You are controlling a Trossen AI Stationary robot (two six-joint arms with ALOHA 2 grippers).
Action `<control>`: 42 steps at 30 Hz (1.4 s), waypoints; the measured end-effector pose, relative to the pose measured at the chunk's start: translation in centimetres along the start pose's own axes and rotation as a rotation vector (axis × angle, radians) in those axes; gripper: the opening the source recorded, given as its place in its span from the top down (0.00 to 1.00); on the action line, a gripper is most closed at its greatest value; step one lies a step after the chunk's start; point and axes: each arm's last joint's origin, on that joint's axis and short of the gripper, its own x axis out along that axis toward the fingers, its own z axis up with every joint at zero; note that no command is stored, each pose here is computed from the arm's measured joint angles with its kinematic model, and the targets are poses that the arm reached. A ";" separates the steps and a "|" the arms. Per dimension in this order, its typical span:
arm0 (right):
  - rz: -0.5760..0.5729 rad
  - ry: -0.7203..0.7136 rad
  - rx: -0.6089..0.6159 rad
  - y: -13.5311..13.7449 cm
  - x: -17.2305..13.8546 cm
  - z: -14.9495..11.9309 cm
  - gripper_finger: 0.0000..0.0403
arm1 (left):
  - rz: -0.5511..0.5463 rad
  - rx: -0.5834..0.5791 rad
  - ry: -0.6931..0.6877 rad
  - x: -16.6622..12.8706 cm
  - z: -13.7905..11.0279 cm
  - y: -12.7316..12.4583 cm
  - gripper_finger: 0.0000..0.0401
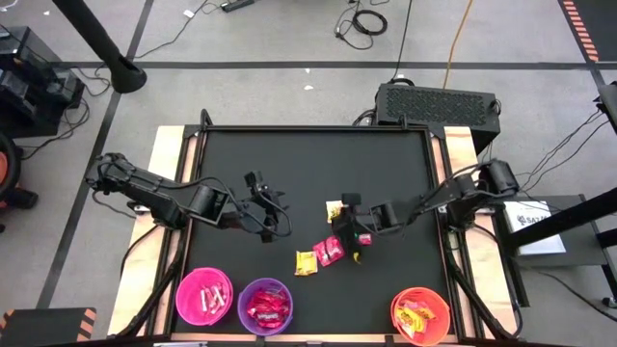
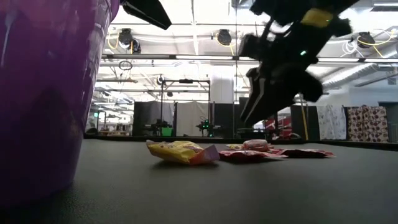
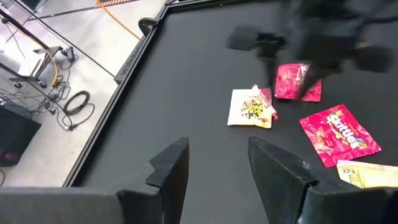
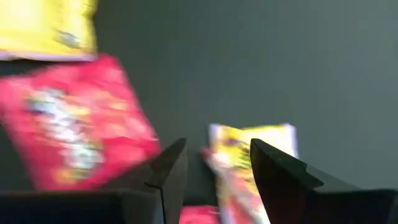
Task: Sort candy by brand, put in halloween buckets
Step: Put the orange candy into the pink bucket
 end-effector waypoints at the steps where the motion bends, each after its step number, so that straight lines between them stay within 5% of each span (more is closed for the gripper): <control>1: 0.001 0.019 -0.003 -0.7 0.2 -0.1 0.59 | 0.000 0.000 0.000 0.0 0.0 0.0 0.57; 10: 0.138 0.160 0.008 -2.9 0.8 -1.6 0.59 | -0.023 0.011 0.019 0.0 -0.2 -0.1 0.57; 33: 0.214 0.217 0.060 -3.5 2.2 -2.3 0.59 | -0.025 0.005 0.017 0.1 -0.1 0.0 0.57; 42: 0.168 0.223 0.091 -3.8 2.3 -2.4 0.72 | -0.025 0.005 0.017 0.1 -0.1 0.0 0.57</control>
